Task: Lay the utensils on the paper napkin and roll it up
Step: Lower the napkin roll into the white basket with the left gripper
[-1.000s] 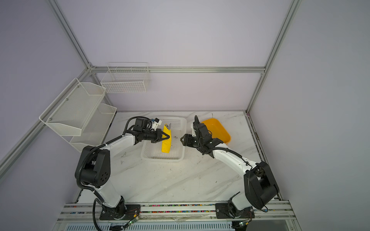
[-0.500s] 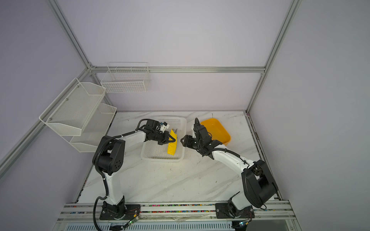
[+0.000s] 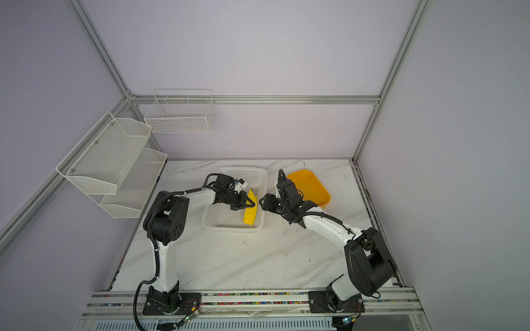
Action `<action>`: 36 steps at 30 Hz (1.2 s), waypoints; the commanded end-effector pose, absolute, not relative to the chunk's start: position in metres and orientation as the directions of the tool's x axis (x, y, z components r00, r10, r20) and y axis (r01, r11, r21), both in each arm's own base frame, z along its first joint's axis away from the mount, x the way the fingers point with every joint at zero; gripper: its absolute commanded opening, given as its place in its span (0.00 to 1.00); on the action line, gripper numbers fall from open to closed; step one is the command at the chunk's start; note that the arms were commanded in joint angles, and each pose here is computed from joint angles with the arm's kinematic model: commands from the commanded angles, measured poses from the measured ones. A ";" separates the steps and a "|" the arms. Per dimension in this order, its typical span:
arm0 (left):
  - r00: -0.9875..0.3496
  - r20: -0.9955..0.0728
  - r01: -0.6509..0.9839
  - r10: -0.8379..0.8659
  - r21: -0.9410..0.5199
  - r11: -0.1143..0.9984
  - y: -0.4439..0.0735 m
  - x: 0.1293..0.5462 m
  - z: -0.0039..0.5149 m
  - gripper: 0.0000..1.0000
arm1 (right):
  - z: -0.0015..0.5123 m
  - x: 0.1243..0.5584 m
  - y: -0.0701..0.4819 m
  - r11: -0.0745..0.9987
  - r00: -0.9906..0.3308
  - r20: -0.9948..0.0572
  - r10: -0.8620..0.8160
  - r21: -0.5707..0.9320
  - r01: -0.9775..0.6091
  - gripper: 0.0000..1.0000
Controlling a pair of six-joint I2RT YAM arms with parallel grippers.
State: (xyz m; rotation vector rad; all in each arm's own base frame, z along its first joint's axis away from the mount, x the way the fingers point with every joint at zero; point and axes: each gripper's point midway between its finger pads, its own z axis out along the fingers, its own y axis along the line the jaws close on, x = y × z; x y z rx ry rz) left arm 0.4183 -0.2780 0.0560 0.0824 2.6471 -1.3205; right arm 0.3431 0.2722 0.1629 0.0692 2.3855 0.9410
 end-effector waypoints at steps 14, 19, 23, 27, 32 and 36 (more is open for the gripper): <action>-0.961 -0.274 0.222 -0.029 -0.832 0.509 -0.304 0.444 0.089 0.07 | 0.168 0.342 0.268 0.757 -0.816 -0.520 0.253 0.632 -0.167 0.58; -0.966 -0.258 0.196 -0.037 -0.814 0.546 -0.300 0.443 0.075 0.09 | 0.170 0.343 0.267 0.758 -0.811 -0.526 0.257 0.631 -0.168 0.58; -0.970 -0.238 0.176 -0.036 -0.804 0.568 -0.298 0.442 0.063 0.10 | 0.170 0.342 0.268 0.757 -0.813 -0.524 0.256 0.631 -0.169 0.58; -0.970 -0.239 0.168 -0.037 -0.776 0.608 -0.294 0.442 0.057 0.19 | 0.170 0.342 0.268 0.755 -0.814 -0.522 0.254 0.633 -0.171 0.58; -0.966 -0.256 0.164 -0.045 -0.733 0.660 -0.287 0.443 0.057 0.26 | 0.171 0.343 0.269 0.754 -0.815 -0.522 0.253 0.634 -0.171 0.58; -0.963 -0.267 0.167 -0.037 -0.697 0.697 -0.285 0.444 0.058 0.31 | 0.175 0.342 0.270 0.749 -0.814 -0.523 0.255 0.639 -0.175 0.58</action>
